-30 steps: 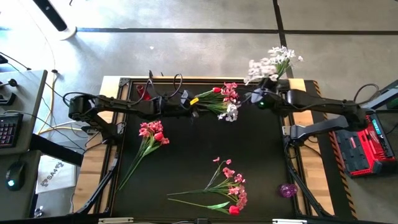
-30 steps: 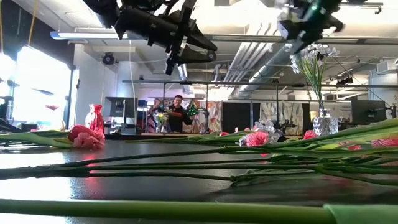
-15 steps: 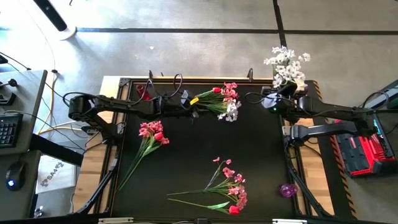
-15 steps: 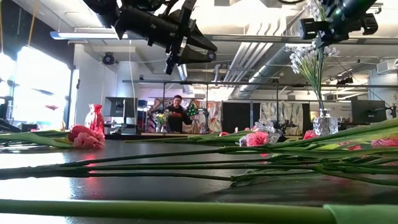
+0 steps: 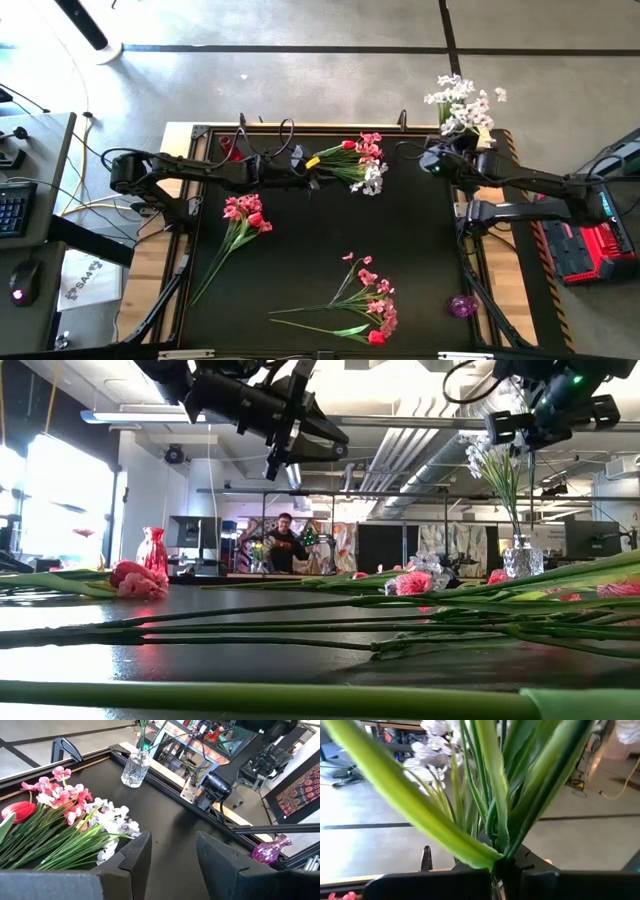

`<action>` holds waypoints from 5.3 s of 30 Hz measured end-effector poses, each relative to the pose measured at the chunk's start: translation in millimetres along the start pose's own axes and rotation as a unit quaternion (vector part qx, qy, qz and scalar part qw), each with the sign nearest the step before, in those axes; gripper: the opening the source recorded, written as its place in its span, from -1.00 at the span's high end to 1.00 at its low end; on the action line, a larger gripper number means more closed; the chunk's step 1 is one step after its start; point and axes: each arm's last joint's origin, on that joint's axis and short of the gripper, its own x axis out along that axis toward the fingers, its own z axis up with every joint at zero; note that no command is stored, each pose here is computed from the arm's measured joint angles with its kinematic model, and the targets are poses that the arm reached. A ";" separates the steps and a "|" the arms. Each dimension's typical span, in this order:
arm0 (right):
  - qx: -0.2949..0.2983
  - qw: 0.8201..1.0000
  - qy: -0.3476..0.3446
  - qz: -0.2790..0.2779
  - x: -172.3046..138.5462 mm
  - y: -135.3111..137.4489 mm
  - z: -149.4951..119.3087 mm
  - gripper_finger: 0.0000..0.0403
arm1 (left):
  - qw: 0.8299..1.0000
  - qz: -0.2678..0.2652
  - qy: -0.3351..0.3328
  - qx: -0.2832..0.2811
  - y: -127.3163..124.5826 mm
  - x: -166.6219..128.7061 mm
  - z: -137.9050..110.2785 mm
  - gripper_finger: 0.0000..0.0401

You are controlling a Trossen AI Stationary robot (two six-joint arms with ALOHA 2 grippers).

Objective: Sort flowers into vase by color
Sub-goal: Put the bottom white flowers into the transparent flower vase, then put the white flowers into the transparent flower vase

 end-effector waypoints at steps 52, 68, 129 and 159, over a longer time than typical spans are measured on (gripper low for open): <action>0.016 0.985 0.172 -0.011 26.5 16.9 21.7 0.18 | 0.977 0.113 0.152 0.096 20.6 -6.6 -28.6 0.28; 0.035 0.955 0.187 0.227 -28.5 -3.4 108.9 0.09 | 0.952 0.054 0.223 0.203 74.3 36.0 -36.3 0.30; 0.001 0.903 0.221 0.368 -70.7 32.3 97.7 0.09 | 0.814 0.158 0.512 0.222 136.2 131.2 0.9 0.30; -0.004 0.901 0.216 0.376 -75.3 32.1 96.9 0.09 | 0.795 0.077 0.546 0.251 150.8 123.6 4.9 0.99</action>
